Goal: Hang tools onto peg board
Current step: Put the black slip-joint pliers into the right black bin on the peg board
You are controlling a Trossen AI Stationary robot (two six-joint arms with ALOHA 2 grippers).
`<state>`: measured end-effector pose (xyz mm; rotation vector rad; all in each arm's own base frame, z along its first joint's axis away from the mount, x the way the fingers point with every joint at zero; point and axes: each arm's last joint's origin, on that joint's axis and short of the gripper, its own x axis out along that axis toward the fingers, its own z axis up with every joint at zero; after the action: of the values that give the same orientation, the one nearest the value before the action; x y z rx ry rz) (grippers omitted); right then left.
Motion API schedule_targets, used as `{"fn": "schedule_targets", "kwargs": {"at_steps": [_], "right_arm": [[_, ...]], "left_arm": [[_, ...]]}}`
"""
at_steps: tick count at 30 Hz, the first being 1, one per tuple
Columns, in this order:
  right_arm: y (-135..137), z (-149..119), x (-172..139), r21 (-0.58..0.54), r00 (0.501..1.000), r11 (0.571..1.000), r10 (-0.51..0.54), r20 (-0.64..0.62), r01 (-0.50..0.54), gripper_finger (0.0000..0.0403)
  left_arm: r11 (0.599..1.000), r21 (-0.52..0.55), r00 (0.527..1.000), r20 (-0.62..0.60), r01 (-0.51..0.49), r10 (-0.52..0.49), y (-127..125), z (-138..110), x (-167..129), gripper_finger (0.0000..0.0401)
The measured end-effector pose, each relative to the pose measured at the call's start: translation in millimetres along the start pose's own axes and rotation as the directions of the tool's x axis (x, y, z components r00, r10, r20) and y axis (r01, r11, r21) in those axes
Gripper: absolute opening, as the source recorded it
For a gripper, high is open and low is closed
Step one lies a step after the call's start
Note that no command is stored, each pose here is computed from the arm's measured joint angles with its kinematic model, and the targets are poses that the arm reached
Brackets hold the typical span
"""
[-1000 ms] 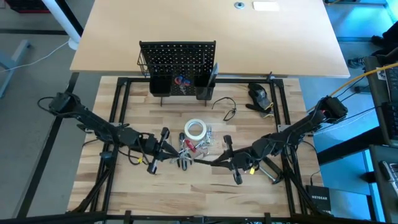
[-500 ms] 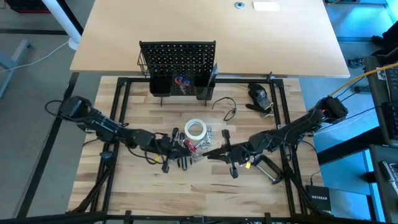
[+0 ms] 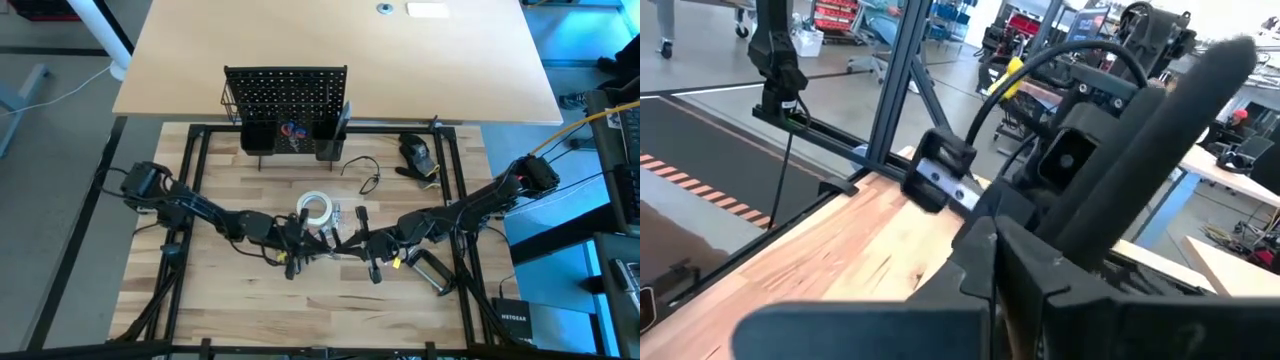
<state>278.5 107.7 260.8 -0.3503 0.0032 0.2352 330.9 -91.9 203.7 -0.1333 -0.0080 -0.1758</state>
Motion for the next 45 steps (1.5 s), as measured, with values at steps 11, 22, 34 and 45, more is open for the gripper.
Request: {"fn": "schedule_targets", "kwargs": {"at_steps": [11, 22, 34, 45], "right_arm": [[0.1, -0.2, 0.1, 0.001, 1.000, 1.000, 0.001, -0.003, -0.001, 0.0012], [-0.1, 1.2, -0.5, 0.111, 1.000, 0.994, -0.004, 0.004, 0.003, 0.0012], [4.3, 34.1, -23.8, 0.260, 0.986, 0.965, 0.071, -0.152, -0.030, 0.0111], [-5.5, 42.8, -33.1, 0.344, 0.927, 0.912, -0.092, -0.363, 0.225, 0.0194]], "left_arm": [[1.000, 0.026, 0.986, 0.168, -0.010, 0.006, 6.7, -3.7, 12.6, 0.0002], [1.000, 0.016, 0.979, 0.204, -0.012, 0.008, 11.6, -6.9, 14.6, 0.0002], [1.000, 0.016, 0.983, 0.181, -0.011, 0.008, 10.6, -9.3, 14.9, 0.0002], [1.000, 0.011, 0.989, 0.149, -0.006, 0.005, 8.3, -12.6, 15.2, 0.0003]]}}
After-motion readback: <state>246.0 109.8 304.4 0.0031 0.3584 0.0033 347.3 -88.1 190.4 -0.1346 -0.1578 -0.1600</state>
